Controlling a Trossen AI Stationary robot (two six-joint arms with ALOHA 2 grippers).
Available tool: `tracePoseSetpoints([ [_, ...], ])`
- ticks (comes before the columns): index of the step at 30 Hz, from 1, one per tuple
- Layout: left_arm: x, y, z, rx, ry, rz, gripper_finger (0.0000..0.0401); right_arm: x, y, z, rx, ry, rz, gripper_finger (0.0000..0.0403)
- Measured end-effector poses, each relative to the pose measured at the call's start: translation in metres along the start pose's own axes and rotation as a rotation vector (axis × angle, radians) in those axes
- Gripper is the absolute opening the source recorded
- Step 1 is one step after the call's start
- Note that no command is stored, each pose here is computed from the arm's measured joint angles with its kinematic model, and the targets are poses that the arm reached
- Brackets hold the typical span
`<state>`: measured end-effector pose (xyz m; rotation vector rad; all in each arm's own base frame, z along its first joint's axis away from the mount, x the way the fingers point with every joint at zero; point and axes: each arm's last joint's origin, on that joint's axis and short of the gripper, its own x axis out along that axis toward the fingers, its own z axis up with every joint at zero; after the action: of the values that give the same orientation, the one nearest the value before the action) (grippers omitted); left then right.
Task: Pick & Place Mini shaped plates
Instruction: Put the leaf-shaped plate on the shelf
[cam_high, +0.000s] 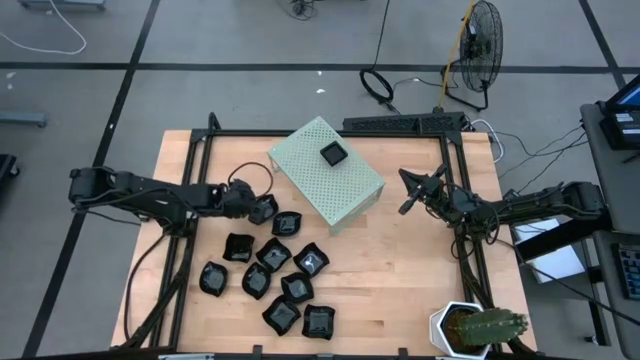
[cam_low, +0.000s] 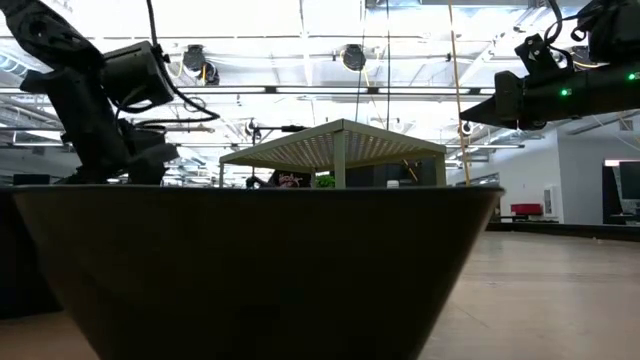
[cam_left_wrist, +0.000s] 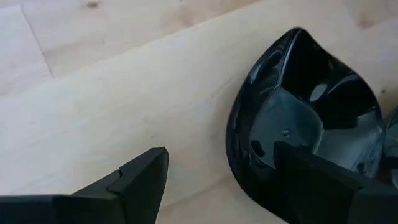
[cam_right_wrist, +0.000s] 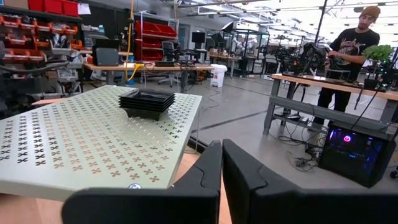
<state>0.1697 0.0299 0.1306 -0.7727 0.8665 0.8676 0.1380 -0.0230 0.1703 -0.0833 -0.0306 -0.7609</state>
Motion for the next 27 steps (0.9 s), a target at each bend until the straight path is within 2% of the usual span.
tracePoseSetpoints([
  [3,0.0012,-0.0014,0.0004,-0.003,-0.003,-0.010,0.0282,0.0000,0.0000,0.0000,0.000,0.000,0.000,0.0004],
  [5,0.0012,-0.0026,0.0013,-0.007,-0.011,-0.022,0.0259,0.0000,0.0000,0.0000,0.000,0.000,0.000,0.0004],
  [15,0.0006,-0.0056,0.0033,-0.036,-0.027,-0.056,0.0101,0.0000,0.0000,0.0000,0.000,0.000,0.000,0.0004],
  [20,0.0007,-0.0045,0.0010,-0.016,0.017,-0.061,0.0061,0.0000,0.0000,0.0000,0.000,0.000,0.000,0.0004],
  [27,0.0006,-0.0048,0.0031,0.018,-0.030,-0.044,0.0013,0.0000,0.0000,0.0000,0.000,0.000,0.000,0.0004],
])
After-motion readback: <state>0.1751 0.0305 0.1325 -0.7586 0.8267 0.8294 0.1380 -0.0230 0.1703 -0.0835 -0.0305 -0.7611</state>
